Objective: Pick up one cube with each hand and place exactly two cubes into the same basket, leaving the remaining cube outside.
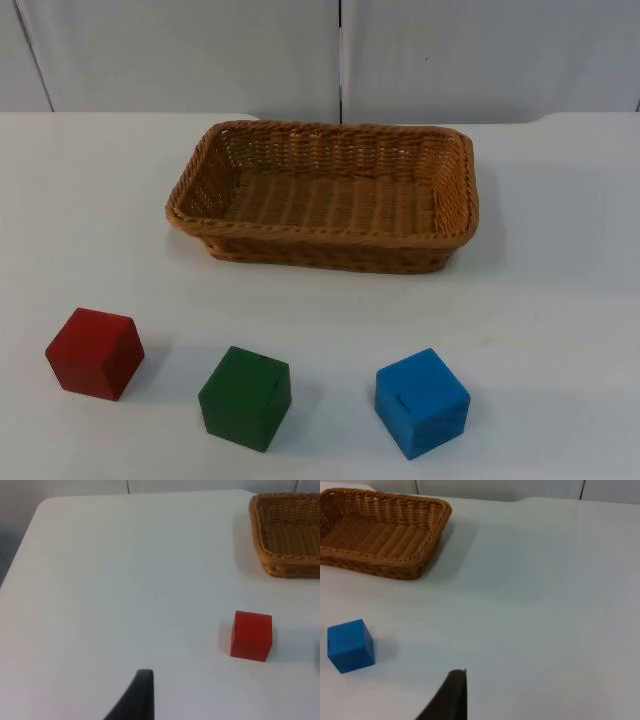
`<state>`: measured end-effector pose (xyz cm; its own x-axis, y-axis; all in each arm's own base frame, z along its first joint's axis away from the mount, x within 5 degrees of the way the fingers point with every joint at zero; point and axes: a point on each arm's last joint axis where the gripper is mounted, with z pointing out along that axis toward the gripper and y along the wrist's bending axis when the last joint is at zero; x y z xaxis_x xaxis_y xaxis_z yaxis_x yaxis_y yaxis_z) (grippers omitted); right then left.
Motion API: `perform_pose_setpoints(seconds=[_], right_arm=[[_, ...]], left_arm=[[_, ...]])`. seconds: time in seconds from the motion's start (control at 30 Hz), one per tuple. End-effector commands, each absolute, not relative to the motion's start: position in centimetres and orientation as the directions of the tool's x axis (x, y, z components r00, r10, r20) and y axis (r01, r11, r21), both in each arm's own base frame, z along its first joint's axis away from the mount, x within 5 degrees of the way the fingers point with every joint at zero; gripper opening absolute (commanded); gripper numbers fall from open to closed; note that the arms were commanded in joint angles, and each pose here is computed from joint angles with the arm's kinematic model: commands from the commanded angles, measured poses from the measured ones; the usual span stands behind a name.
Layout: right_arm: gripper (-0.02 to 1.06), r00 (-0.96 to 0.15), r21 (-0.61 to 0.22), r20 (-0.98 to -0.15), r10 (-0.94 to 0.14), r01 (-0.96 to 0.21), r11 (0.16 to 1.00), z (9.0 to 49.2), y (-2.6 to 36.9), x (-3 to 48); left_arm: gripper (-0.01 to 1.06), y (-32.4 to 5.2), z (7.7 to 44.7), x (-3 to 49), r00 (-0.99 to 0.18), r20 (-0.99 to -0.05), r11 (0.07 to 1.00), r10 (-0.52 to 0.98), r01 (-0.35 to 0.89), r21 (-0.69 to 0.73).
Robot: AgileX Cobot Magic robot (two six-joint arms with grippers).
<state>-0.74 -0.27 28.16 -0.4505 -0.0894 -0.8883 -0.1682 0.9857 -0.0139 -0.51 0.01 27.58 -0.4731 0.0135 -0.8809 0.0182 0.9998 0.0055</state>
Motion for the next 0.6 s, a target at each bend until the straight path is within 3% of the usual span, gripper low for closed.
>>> perform_pose_setpoints(seconds=[0.0, 0.23, 0.57], right_arm=[[1.05, -0.444, -0.026, -0.89, -0.1, -0.17, 0.985, 28.1, -0.2, -0.7], [1.05, -0.427, -0.003, -0.9, -0.083, -0.186, 0.983, 28.8, -0.1, -1.0], [1.05, -0.486, -0.018, -0.867, -0.11, -0.191, 0.981, 31.9, 0.3, 1.1]], left_arm=[[1.05, -0.1, 27.5, -0.5, -0.473, -0.881, 1.0, 0.0, 0.017, -0.009], [1.05, -0.1, 28.0, -0.6, -0.449, -0.894, 1.0, -0.002, 0.02, -0.012], [1.05, -0.1, 29.4, -0.3, -0.446, -0.895, 1.0, -0.004, 0.022, -0.015]])
